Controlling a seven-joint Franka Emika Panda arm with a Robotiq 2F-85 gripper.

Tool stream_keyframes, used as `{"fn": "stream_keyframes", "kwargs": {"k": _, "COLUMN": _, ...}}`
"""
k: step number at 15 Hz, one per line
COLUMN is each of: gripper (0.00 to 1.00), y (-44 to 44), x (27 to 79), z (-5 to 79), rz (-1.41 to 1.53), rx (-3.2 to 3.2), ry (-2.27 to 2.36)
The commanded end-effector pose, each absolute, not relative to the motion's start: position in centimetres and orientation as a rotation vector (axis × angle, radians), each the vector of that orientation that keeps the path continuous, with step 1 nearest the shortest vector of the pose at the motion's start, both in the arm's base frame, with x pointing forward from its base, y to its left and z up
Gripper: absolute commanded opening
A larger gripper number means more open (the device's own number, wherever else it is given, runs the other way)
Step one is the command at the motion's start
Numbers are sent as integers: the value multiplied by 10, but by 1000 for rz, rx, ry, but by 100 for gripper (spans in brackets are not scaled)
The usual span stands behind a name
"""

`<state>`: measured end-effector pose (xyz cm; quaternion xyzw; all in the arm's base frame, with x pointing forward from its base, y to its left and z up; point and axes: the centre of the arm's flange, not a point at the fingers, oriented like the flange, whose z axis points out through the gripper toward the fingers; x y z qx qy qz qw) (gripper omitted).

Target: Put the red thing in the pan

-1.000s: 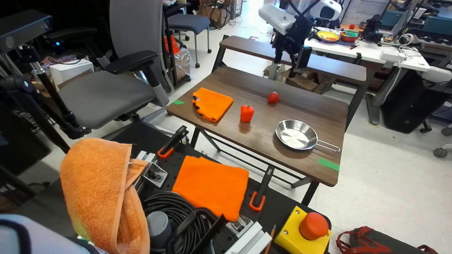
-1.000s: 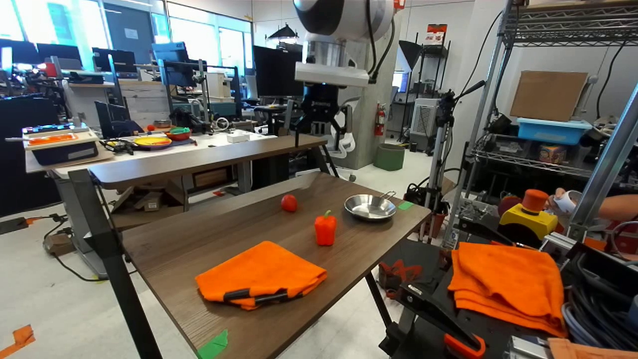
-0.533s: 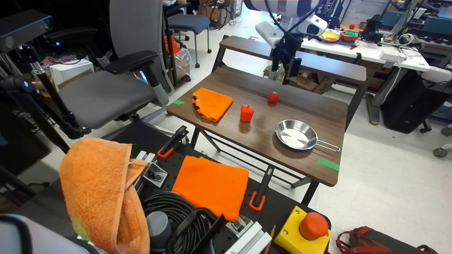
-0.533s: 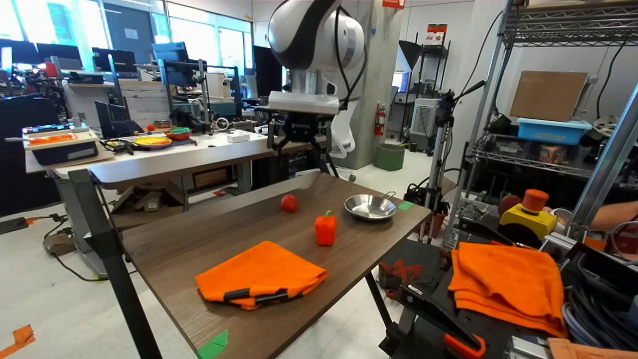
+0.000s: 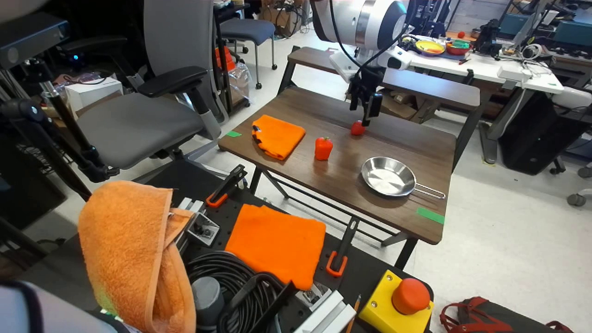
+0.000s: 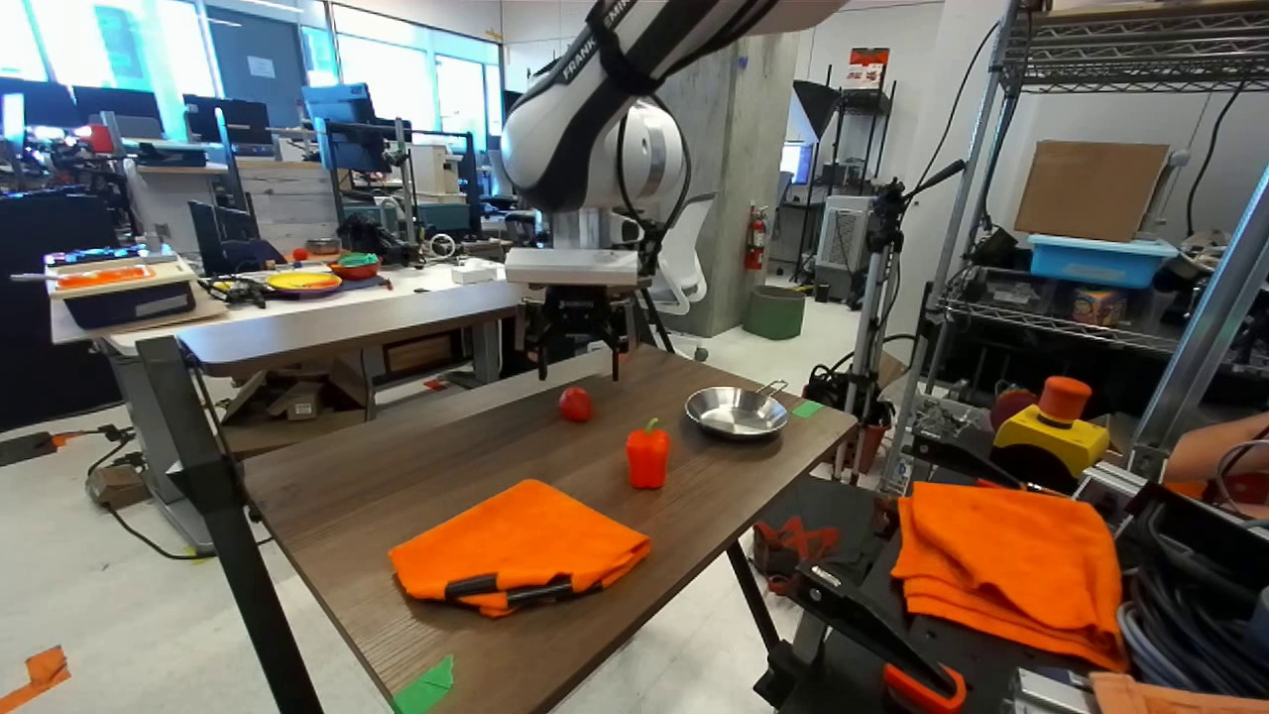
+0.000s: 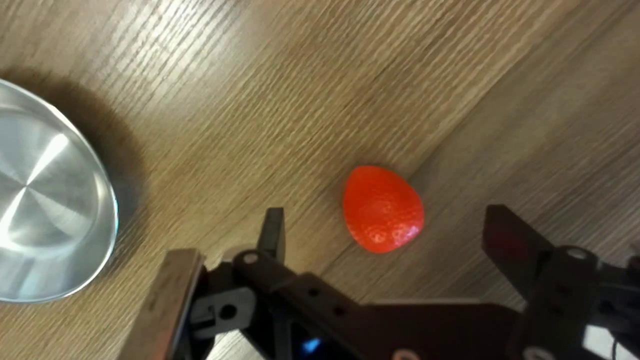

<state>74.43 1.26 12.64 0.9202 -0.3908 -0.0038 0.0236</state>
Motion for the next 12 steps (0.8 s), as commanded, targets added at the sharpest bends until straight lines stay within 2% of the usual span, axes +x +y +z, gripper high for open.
{"fn": "stream_keyframes", "kwargs": {"k": 1, "gripper": 100, "y": 17, "x": 777, "z": 102, "rz": -51, "rx": 2786, "ry": -1226}}
{"fn": "stream_keyframes", "kwargs": {"k": 7, "gripper": 100, "y": 14, "x": 789, "z": 82, "rz": -71, "rx": 2740, "ry": -1238}}
{"fn": "stream_keyframes", "kwargs": {"k": 8, "gripper": 75, "y": 14, "x": 791, "z": 81, "rz": -66, "rx": 2735, "ry": -1240}}
{"fn": "stream_keyframes", "kwargs": {"k": 9, "gripper": 74, "y": 14, "x": 792, "z": 80, "rz": -65, "rx": 2731, "ry": -1237}}
{"fn": "stream_keyframes", "kwargs": {"k": 12, "gripper": 49, "y": 16, "x": 793, "z": 82, "rz": -69, "rx": 2730, "ry": -1228}}
